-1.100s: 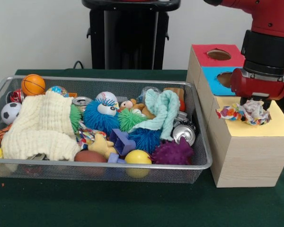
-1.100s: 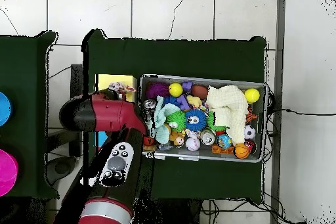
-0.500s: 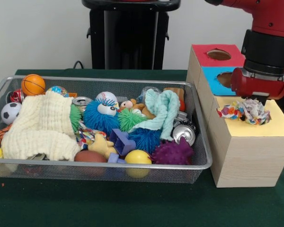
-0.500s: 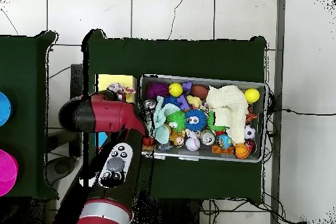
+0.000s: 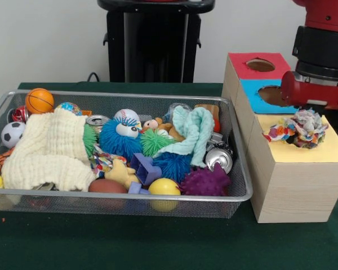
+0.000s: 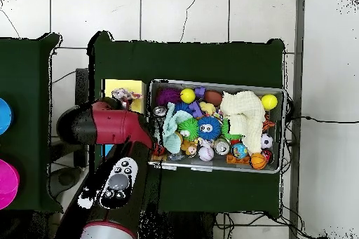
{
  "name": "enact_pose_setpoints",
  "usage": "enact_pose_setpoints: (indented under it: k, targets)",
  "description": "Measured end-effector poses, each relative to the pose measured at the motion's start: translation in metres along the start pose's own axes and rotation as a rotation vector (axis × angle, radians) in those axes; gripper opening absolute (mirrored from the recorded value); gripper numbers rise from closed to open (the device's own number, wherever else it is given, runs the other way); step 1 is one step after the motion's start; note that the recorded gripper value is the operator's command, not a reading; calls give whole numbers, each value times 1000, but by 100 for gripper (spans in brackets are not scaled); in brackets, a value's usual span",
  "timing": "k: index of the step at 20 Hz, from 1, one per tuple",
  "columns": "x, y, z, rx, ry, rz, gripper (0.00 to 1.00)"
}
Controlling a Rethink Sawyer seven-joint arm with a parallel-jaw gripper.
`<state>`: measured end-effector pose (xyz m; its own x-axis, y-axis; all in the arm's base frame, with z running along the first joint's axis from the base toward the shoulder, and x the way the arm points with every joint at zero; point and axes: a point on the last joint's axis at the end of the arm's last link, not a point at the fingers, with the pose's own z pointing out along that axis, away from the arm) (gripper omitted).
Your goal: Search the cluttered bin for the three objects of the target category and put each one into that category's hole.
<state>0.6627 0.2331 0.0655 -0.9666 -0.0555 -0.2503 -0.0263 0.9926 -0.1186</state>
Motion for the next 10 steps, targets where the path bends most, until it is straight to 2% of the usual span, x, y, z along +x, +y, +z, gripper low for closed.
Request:
enact_pose_setpoints:
  k: [1, 10]
  targets:
    - [-2, 3, -5, -2, -7, -4, 100]
    - [-4, -1, -8, -2, -11, 4, 100]
